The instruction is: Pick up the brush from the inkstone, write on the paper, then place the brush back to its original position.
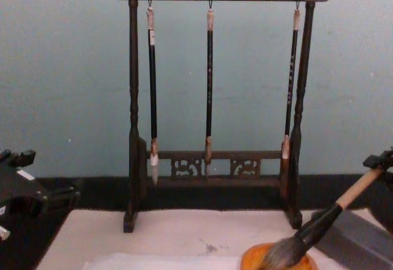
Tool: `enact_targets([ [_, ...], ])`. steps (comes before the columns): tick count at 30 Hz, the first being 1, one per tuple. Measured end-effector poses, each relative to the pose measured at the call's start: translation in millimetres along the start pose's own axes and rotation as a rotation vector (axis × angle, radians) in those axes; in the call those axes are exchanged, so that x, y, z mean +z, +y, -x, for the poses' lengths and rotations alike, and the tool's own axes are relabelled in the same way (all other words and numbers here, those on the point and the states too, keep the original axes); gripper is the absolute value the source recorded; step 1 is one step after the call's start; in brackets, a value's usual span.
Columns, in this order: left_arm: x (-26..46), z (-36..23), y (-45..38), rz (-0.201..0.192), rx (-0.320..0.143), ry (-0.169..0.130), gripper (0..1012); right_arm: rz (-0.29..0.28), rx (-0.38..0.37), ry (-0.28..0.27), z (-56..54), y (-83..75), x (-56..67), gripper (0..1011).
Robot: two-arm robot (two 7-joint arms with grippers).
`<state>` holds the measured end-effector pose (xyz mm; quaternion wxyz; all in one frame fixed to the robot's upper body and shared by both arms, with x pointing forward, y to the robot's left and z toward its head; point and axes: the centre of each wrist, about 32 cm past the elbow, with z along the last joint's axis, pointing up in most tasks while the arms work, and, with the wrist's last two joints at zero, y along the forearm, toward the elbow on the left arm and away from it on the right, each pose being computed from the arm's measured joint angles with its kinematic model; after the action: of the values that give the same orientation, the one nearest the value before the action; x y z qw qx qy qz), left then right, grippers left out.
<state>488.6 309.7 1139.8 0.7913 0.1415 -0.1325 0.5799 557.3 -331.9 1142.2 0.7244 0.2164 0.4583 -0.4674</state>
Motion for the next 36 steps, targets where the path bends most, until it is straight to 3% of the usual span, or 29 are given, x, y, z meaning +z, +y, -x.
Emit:
enact_targets([
  [15,0.0,0.0,0.0,0.000,0.000,0.000,1010,0.010,-0.004,0.029,-5.3,10.4,2.4,156],
  [36,0.0,0.0,0.0,0.000,0.000,0.000,1010,0.018,-0.005,0.025,-5.2,11.1,2.9,186],
])
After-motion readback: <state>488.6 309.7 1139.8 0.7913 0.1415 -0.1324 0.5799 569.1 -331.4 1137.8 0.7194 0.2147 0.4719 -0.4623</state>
